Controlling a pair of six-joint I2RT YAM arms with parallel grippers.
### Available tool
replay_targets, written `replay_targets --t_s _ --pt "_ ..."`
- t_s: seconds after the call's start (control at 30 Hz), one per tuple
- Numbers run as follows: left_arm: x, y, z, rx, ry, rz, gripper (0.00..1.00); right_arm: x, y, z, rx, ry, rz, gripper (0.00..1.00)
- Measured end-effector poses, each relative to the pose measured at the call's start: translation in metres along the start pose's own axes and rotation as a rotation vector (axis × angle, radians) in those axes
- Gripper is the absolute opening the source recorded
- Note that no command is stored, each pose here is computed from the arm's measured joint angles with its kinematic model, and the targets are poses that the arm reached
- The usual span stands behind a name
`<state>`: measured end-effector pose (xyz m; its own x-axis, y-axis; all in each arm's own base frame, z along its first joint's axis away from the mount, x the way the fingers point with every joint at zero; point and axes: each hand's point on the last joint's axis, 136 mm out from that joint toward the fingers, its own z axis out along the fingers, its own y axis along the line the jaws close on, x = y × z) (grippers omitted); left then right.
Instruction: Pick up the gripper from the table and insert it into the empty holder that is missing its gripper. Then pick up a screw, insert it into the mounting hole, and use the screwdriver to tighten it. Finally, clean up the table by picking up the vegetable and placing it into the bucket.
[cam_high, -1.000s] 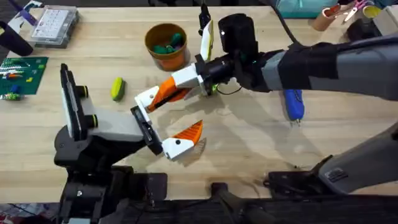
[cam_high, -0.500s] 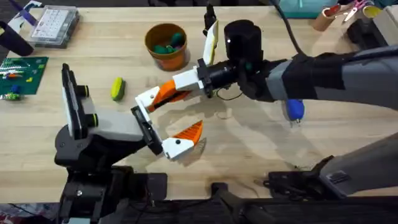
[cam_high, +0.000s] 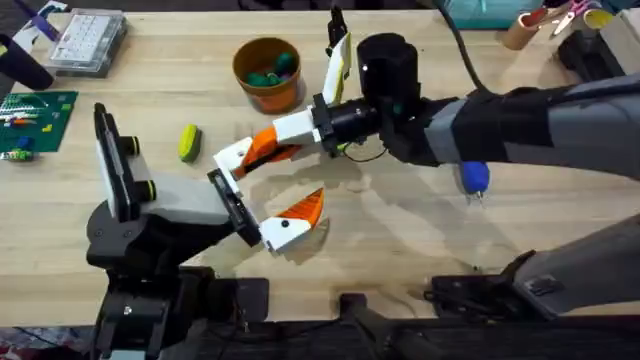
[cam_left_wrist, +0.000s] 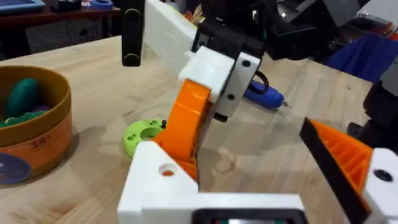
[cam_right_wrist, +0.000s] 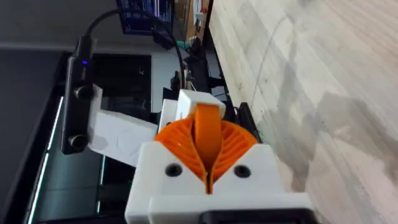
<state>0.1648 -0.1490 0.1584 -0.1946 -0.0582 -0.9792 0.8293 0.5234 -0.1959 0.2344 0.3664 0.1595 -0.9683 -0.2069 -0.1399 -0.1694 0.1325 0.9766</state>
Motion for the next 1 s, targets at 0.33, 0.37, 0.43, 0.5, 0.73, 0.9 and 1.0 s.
replay_targets --t_s 0.33,0.37,0.43,0.5,0.73,0.9,1.0 --pt "-0.0004 0.0022 -0.0001 -0.012 -0.002 0.0 0.99 -0.0019 -0.0021 0.0016 0.012 -0.017 0.005 0.167" --pt "-0.0004 0.0022 -0.0001 -0.013 -0.002 -0.001 0.99 -0.0021 -0.0023 0.0018 0.013 -0.019 0.005 0.175" --pt "-0.0004 0.0022 -0.0001 -0.013 -0.002 -0.003 0.99 -0.0025 -0.0024 0.002 0.015 -0.022 0.004 0.187" --pt "-0.0004 0.0022 -0.0001 -0.013 -0.002 -0.003 0.99 -0.0024 -0.0025 0.0021 0.015 -0.022 0.004 0.19" --pt "-0.0004 0.0022 -0.0001 -0.012 -0.002 -0.003 0.99 -0.0022 -0.0025 0.0021 0.015 -0.021 0.005 0.203" --pt "-0.0004 0.0016 -0.0001 -0.009 -0.002 -0.002 0.99 -0.0017 -0.0024 0.002 0.014 -0.018 0.003 0.241" --pt "-0.0005 0.0011 -0.0001 -0.007 -0.002 -0.001 0.99 -0.0012 -0.0026 0.0016 0.013 -0.014 0.005 0.271"
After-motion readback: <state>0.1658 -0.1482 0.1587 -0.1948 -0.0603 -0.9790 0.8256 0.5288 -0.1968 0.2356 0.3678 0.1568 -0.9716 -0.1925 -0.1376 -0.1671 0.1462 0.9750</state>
